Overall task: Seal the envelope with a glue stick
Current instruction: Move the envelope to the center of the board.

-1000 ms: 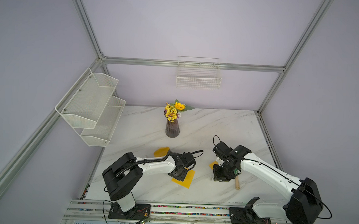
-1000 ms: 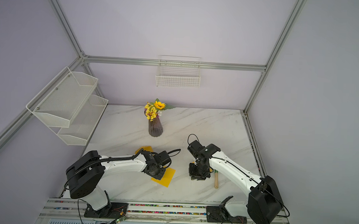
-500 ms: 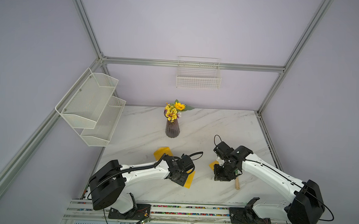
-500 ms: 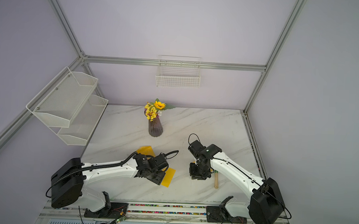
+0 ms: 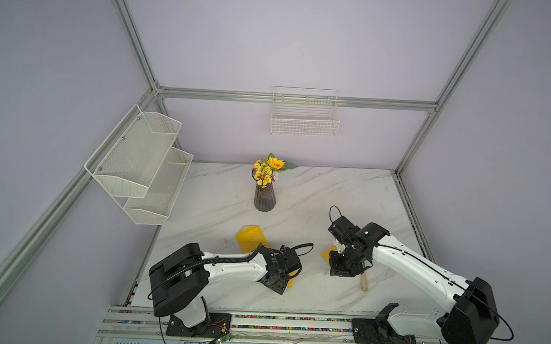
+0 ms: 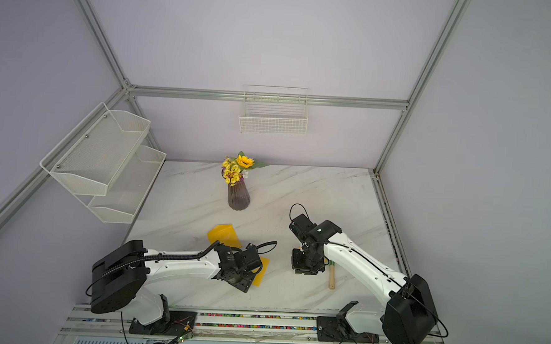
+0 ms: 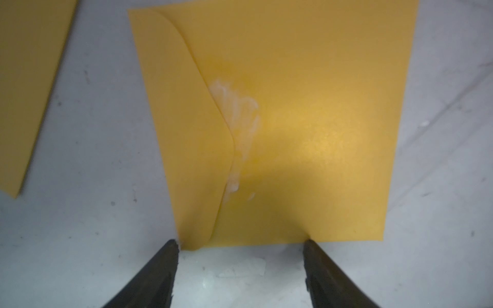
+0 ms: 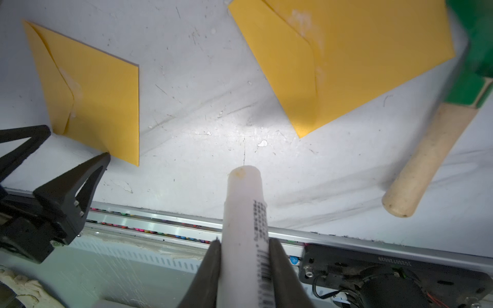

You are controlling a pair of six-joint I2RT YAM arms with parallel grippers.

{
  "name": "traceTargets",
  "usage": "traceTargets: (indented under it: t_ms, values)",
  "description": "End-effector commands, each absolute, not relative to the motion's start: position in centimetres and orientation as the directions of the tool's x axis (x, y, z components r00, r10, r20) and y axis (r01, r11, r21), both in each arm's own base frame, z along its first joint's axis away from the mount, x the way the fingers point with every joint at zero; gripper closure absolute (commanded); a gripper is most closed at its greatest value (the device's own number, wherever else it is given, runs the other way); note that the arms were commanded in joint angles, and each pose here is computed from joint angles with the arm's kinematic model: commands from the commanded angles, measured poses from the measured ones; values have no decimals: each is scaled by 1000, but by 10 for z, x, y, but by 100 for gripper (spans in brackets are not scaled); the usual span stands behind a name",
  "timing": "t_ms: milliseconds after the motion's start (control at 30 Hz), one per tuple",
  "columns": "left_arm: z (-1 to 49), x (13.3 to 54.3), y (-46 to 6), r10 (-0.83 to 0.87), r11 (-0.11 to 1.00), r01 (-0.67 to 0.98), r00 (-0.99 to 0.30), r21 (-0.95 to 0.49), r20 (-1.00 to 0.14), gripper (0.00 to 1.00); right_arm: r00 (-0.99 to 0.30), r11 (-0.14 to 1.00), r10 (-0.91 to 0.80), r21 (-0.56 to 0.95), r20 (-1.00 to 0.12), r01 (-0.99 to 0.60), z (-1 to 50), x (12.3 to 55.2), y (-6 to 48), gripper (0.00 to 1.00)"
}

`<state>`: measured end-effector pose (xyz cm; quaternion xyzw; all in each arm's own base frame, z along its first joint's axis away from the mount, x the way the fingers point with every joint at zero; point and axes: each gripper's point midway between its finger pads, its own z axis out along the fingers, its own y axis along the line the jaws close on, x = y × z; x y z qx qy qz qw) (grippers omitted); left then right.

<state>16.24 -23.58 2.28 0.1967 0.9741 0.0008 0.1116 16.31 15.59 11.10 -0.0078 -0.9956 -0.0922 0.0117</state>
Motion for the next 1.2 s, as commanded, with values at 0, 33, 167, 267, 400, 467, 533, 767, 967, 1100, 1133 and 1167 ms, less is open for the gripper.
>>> traceTargets:
  t_ms: [0,33,167,267,400,467,533,767,967,1100,1133,1167]
  values:
    - [7,180,-235,398,917,390,-888,78,-231,32,-998,984,43,173,-38,35,127,173,149,100]
    - [5,184,-236,400,916,393,-887,76,-229,33,-997,984,49,173,-51,40,129,176,148,100]
    - [2,206,-243,413,910,410,-881,61,-230,35,-995,984,65,169,-78,51,139,182,143,100]
    - [2,225,-250,416,907,419,-876,42,-243,35,-993,984,74,168,-88,58,142,184,139,100]
    - [-6,251,-259,435,895,446,-866,15,-245,34,-993,984,80,165,-87,65,144,183,135,100]
    - [-12,265,-263,455,885,466,-856,16,-246,33,-992,984,82,167,-92,66,145,184,133,100]
    - [-18,278,-271,470,874,486,-847,-5,-249,33,-993,984,85,165,-87,70,145,183,132,100]
    - [-19,324,-320,571,800,599,-774,-23,-274,33,-991,983,96,168,-97,79,151,183,128,100]
    - [23,347,-340,573,780,626,-728,-22,-377,32,-989,982,104,171,-105,85,155,182,125,100]
    - [65,349,-338,557,776,630,-696,-13,-453,30,-989,981,102,178,-111,81,157,182,126,100]
    - [76,349,-335,551,778,628,-686,-5,-474,28,-989,981,100,178,-109,80,157,183,126,100]
    - [85,348,-332,547,780,626,-680,1,-489,27,-990,981,98,177,-105,78,156,183,127,100]
